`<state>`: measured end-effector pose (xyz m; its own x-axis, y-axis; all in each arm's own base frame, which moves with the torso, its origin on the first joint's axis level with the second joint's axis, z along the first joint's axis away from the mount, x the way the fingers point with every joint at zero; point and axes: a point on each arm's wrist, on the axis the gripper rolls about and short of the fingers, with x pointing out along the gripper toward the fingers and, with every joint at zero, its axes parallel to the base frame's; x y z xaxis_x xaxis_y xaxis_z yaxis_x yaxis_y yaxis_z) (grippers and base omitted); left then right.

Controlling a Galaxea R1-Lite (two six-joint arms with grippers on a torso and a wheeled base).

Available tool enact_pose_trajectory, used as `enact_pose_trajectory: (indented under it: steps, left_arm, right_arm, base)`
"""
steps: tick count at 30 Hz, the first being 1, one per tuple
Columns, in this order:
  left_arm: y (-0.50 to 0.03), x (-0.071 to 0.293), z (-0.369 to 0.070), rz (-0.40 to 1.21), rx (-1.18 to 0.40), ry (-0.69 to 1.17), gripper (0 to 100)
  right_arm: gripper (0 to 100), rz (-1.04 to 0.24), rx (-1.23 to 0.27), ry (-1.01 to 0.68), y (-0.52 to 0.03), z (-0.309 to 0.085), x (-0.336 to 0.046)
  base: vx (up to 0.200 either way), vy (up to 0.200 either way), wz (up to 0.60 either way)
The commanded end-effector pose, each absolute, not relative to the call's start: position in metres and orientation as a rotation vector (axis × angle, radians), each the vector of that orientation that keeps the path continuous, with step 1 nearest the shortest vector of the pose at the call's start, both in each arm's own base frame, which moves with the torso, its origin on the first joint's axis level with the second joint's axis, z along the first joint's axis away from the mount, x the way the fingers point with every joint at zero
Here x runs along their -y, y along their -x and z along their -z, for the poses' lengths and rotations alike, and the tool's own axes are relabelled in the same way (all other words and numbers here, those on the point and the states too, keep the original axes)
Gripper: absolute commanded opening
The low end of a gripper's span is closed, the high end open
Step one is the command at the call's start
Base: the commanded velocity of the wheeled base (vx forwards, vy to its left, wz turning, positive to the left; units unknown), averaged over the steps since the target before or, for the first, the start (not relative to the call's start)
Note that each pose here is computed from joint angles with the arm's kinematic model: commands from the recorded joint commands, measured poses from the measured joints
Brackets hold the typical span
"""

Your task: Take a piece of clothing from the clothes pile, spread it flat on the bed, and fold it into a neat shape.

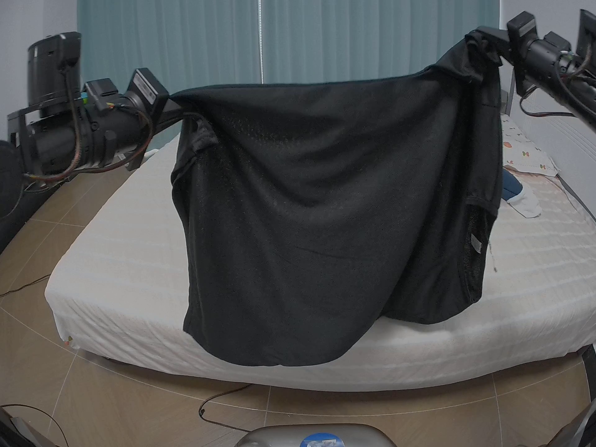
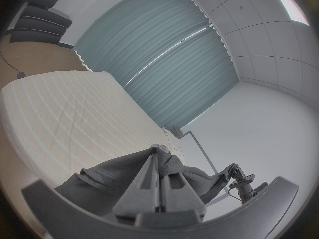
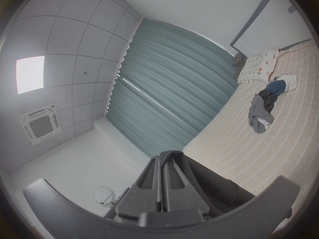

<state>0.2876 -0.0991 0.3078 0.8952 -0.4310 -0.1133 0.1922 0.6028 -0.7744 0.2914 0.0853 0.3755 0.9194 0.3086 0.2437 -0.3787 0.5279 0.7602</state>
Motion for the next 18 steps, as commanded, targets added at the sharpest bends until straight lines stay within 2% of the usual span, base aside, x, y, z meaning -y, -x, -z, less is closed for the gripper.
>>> enact_pose_trajectory:
  steps: [1,9,18]
  left_arm:
    - [-0.339,0.109,-0.274,0.305,-0.383,0.846,0]
    - [-0.365,0.116,-0.252,0.282,-0.423,0.841,0]
    - [-0.402,0.126,-0.208,0.257,-0.466,0.833,0]
  right_arm:
    - [0,-0.366,0.022,-0.920,-0.348,-0.335,-0.098]
    - [0,-0.344,-0.018,-0.912,-0.369,-0.312,-0.103]
    - [0,-0.273,-0.105,-0.880,-0.401,-0.267,-0.112]
  base:
    - [0.200,0.000,0.00]
    - [0.200,0.000,0.00]
    - [0.200,0.000,0.00]
